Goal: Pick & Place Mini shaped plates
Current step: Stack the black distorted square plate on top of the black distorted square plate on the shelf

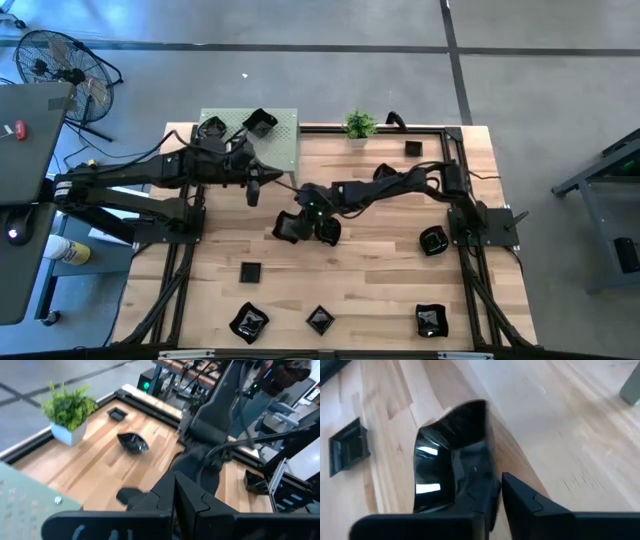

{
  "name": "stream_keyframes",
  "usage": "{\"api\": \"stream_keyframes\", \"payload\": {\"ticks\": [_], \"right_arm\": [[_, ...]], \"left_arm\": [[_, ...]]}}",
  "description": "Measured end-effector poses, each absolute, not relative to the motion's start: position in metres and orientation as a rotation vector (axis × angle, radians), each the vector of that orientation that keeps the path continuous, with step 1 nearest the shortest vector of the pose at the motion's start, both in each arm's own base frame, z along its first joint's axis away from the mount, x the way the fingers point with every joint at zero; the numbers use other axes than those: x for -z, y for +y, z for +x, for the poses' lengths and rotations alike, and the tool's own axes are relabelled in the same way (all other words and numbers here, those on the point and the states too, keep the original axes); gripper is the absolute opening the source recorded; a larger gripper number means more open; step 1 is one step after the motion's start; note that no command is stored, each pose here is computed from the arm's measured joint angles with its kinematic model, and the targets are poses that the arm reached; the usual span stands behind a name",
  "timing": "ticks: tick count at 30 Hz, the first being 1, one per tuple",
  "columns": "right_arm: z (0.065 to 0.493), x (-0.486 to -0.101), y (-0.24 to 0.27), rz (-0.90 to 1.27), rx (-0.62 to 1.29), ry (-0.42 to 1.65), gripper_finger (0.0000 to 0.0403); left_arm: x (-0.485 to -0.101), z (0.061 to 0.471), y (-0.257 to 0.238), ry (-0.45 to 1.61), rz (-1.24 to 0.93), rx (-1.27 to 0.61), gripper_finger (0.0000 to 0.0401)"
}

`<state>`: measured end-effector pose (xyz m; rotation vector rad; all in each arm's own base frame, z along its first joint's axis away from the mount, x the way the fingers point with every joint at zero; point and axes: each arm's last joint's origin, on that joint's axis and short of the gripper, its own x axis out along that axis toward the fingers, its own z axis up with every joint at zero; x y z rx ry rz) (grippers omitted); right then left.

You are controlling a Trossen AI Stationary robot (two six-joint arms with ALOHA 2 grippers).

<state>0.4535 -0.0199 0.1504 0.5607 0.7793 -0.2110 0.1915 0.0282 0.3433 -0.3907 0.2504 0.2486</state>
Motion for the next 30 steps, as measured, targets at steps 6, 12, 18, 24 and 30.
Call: {"api": "stream_keyframes", "payload": {"ticks": [6, 12, 18, 24, 30], "right_arm": [[0.452, -0.164, -0.022, 0.601, 0.191, 0.755, 0.0090], [0.438, -0.196, -0.022, 0.517, 0.120, 0.778, 0.0096], [0.413, -0.225, -0.025, 0.365, 0.123, 0.729, 0.0028], [0.372, -0.220, -0.028, 0.390, 0.129, 0.588, 0.0015], [0.318, -0.222, -0.025, 0.428, 0.188, 0.482, 0.0003]], "left_arm": [[-0.338, 0.189, 0.028, 0.311, -0.410, -0.264, 0.0000], [-0.336, 0.189, 0.028, 0.328, -0.436, -0.274, 0.0000], [-0.331, 0.187, 0.028, 0.377, -0.464, -0.298, 0.0000], [-0.324, 0.186, 0.028, 0.437, -0.514, -0.329, 0.0000], [-0.305, 0.192, 0.017, 0.590, -0.572, -0.425, 0.0000]]}}
